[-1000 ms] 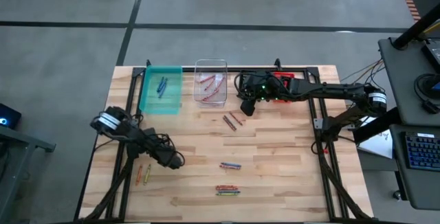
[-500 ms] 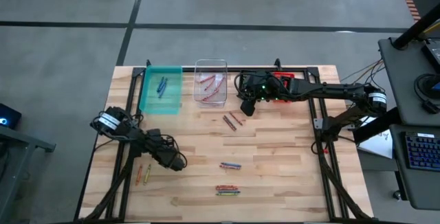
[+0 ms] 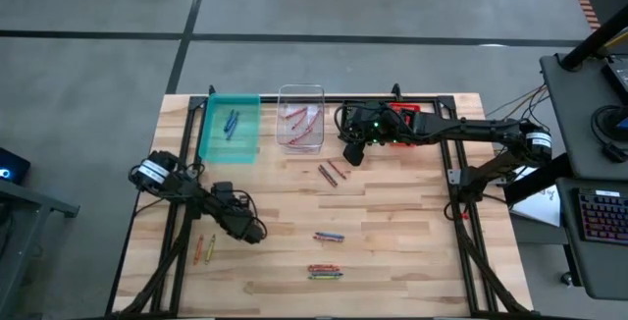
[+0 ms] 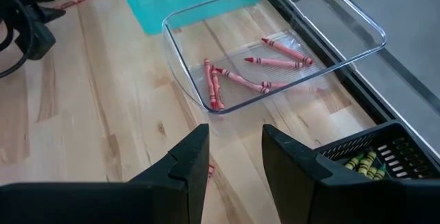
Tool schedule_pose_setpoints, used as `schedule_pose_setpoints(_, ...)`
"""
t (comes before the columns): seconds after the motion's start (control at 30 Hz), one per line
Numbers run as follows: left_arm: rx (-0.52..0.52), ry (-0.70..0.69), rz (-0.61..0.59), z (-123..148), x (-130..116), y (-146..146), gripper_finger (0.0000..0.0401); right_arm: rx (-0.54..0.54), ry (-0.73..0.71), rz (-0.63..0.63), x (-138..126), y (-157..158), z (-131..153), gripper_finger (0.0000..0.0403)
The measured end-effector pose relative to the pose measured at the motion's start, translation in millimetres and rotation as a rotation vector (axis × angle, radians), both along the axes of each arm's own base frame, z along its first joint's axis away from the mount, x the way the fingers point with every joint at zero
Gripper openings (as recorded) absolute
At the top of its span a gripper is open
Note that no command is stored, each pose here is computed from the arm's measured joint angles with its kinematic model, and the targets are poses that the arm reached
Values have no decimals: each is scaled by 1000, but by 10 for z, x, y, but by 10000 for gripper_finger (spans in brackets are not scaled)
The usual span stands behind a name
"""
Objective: Sort crayons
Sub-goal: Put the red crayon into the transparent bin
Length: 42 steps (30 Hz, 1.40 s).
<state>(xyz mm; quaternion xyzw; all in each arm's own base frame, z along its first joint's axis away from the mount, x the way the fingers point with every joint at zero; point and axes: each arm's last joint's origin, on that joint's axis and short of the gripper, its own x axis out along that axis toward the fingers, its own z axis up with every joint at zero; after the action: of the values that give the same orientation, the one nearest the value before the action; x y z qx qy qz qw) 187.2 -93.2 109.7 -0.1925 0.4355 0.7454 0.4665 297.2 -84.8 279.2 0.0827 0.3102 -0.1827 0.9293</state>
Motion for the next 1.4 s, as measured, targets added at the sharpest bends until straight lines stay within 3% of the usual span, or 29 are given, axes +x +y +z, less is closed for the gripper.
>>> schedule_pose_setpoints(0.17, -12, 43, -50, -14, -38, 13, 107, 1, 2, 0, -2, 1, -7, 123)
schedule_pose_setpoints(0.27, -24, 61, -67, -14, -43, 16, 68, 1, 4, 0, -3, 1, -11, 123)
schedule_pose_setpoints(0.37, -30, 63, -13, -20, -65, 13, 18, 1, 4, 0, -4, 1, -14, 123)
schedule_pose_setpoints(0.43, -27, 75, 34, -37, -108, 26, 6, 1, 4, 0, -4, 1, -14, 123)
schedule_pose_setpoints(0.6, -45, 111, 67, -91, -198, 58, 17, 1, 5, 0, -4, 1, -15, 123)
schedule_pose_setpoints(0.87, -88, 21, 43, -177, -163, 42, 8, 3, 11, 0, -9, 3, -35, 123)
schedule_pose_setpoints(1.2, -95, 48, 17, -23, -29, -31, 8, 5, 18, 0, -15, 5, -59, 123)
schedule_pose_setpoints(1.4, -130, 115, -248, 262, 180, -88, 7, 5, 17, 0, -16, 5, -63, 123)
